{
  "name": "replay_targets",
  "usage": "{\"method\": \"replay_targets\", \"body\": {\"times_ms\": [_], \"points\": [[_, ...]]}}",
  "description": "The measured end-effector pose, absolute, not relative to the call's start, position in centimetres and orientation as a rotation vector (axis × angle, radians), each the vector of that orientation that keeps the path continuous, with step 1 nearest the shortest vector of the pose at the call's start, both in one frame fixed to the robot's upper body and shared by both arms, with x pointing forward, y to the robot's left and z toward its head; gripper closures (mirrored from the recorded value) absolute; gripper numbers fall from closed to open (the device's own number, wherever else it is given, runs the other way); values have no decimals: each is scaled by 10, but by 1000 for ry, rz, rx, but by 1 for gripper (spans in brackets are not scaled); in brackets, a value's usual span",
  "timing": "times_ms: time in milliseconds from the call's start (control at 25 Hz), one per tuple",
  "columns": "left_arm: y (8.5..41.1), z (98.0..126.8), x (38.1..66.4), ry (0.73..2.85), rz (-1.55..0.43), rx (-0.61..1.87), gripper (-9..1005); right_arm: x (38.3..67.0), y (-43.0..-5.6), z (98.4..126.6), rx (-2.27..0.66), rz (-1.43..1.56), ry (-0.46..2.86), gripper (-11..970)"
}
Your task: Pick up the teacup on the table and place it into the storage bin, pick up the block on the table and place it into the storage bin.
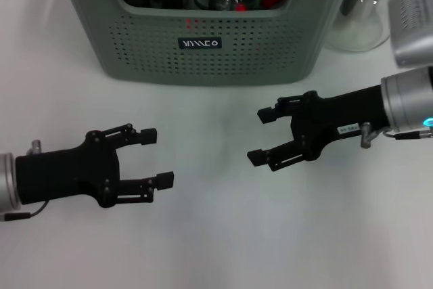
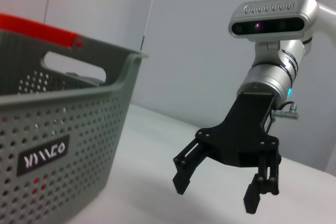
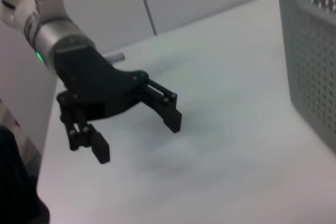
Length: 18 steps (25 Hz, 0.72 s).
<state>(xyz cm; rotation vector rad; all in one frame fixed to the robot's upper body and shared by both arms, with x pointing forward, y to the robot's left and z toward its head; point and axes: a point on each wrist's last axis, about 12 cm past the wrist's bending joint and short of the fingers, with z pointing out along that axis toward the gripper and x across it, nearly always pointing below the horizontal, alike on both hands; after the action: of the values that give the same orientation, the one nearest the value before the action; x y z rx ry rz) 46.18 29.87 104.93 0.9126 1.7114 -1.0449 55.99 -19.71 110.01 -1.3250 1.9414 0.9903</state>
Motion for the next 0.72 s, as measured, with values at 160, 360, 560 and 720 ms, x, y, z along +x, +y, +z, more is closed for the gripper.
{"method": "replay_targets", "body": {"times_ms": [160,360,560,720], "points": [[294,1046,463,1734,-1059,925,124,561,-193,1095,-1347,955,1970,13],[292,1046,462,1732,-1071,926,124,561,-192,1095,-1355,951,1967,13],[289,1048,461,1707,-1101,925,124,564,-192,1098,-1337,954,1919,13],[281,1047,465,1689,-1133,930,124,564,-193,1098,-1339,943,1896,13]]}}
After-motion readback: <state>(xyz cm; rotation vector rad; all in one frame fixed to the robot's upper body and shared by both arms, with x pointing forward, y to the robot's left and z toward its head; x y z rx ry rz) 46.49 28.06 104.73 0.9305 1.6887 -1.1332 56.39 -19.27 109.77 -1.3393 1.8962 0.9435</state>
